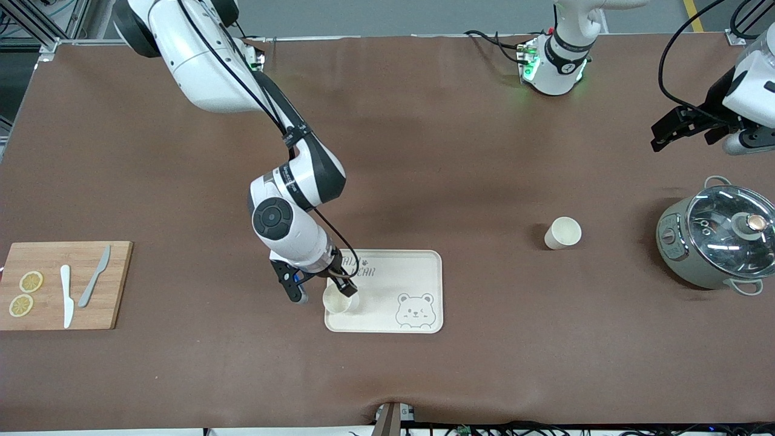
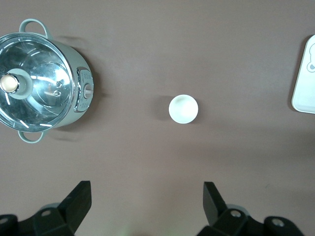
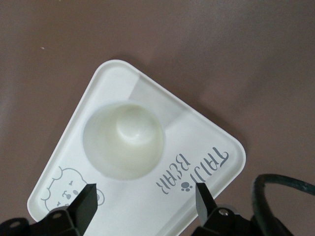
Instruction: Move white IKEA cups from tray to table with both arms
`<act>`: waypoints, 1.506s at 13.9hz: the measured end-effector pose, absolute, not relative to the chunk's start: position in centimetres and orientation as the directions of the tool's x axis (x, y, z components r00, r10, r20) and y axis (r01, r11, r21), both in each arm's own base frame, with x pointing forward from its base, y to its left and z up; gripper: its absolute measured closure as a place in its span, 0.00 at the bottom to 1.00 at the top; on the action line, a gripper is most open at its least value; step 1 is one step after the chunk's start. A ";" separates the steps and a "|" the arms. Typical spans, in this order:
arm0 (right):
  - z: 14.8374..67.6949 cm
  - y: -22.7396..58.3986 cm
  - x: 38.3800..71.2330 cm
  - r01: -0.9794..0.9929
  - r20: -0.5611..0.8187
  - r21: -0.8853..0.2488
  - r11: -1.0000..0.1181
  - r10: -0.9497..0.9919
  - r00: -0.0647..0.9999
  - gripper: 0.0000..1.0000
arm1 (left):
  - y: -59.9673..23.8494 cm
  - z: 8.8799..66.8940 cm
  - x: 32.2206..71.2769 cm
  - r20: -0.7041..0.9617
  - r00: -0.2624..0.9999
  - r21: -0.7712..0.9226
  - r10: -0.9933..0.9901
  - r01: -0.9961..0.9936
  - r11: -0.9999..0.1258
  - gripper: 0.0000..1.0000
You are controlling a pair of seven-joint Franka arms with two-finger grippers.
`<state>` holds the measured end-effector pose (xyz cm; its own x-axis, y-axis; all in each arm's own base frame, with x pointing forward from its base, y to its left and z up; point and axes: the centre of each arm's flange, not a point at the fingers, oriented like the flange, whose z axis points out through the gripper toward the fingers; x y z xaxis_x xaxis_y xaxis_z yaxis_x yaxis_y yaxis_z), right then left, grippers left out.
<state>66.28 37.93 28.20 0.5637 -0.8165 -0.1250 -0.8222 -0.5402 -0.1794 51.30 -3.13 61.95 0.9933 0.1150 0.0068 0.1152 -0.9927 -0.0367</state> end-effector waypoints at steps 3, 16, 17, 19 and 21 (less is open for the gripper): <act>27.2 37.7 66.3 -0.822 -0.115 -0.169 -0.544 -0.818 0.564 0.00 | -3.1 61.8 51.3 0.004 0.993 -0.037 0.115 0.115 -0.993 0.00; 25.3 35.7 67.6 -0.844 -0.065 -0.195 -0.499 -0.852 0.519 0.86 | -3.2 61.0 51.7 -0.010 0.993 -0.040 0.114 0.114 -0.993 0.00; 25.6 35.7 67.5 -0.846 -0.067 -0.183 -0.501 -0.852 0.519 0.98 | -3.2 61.0 51.7 -0.010 0.993 -0.040 0.114 0.114 -0.993 0.00; 26.5 35.4 67.5 -0.851 -0.074 -0.145 -0.505 -0.852 0.518 0.98 | -3.2 61.0 51.7 -0.010 0.993 -0.040 0.114 0.114 -0.993 0.00; 28.8 34.5 67.7 -0.856 -0.085 -0.105 -0.507 -0.853 0.516 0.98 | -3.2 61.0 51.7 -0.010 0.993 -0.040 0.114 0.114 -0.993 0.00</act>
